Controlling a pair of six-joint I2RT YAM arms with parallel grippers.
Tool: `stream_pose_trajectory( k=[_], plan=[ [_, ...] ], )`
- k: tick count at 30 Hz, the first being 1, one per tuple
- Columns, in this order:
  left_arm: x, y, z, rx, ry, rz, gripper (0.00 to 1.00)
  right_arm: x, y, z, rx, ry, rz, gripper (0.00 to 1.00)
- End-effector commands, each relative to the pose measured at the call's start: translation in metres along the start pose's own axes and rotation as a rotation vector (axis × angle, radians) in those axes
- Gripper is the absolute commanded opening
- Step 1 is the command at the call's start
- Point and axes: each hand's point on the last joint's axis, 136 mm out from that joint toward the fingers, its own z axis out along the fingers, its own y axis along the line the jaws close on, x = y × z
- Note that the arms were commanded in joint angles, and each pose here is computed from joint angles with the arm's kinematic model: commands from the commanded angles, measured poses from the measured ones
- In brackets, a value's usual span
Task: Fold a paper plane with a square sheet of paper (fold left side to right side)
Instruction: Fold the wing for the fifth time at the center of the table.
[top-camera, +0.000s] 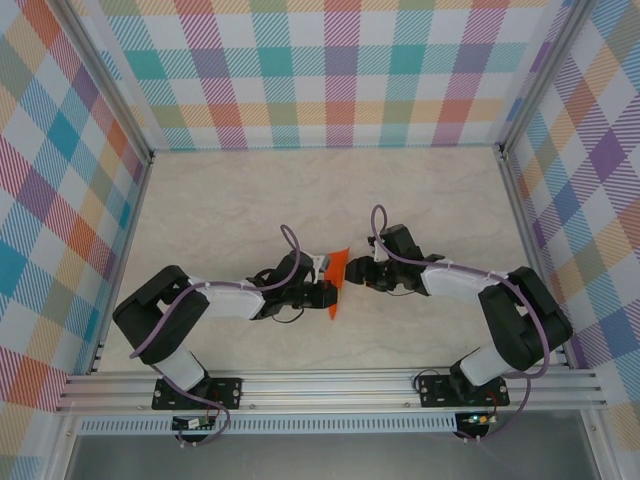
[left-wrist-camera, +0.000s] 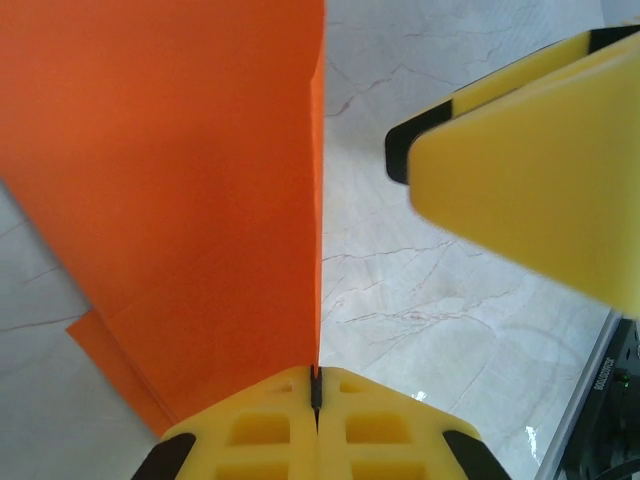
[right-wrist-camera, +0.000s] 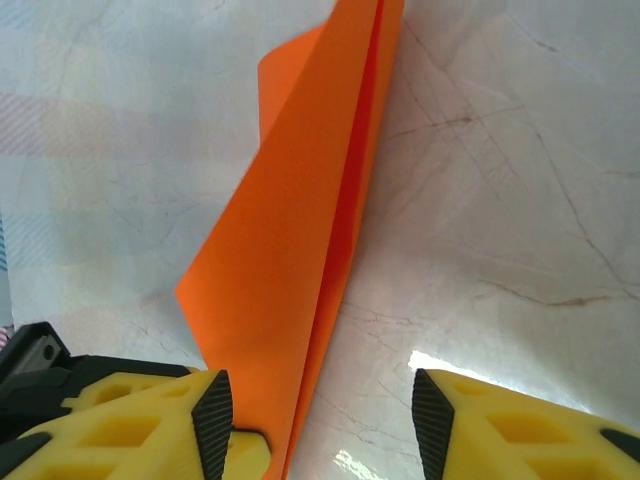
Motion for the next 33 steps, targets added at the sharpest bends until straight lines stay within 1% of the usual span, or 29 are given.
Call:
stream_pose_trajectory(
  k=[1, 12, 17, 28, 33],
  plan=[
    [-0.009, 0.001, -0.002, 0.040, -0.037, -0.037, 0.00, -0.006, 0.002, 0.005, -0.018, -0.030, 0.006, 0.50],
    [-0.011, 0.006, -0.006, 0.091, -0.044, -0.086, 0.00, -0.015, 0.015, 0.023, -0.102, -0.010, 0.013, 0.49],
    [-0.014, 0.010, -0.007, 0.100, -0.053, -0.112, 0.00, -0.019, 0.017, 0.030, -0.119, -0.008, 0.023, 0.48],
    [-0.015, 0.019, -0.008, 0.100, -0.061, -0.140, 0.00, -0.025, 0.022, 0.042, -0.123, 0.003, 0.023, 0.45],
    [-0.013, 0.024, -0.008, 0.089, -0.060, -0.146, 0.00, -0.026, 0.019, 0.047, -0.095, 0.012, 0.037, 0.45]
  ],
)
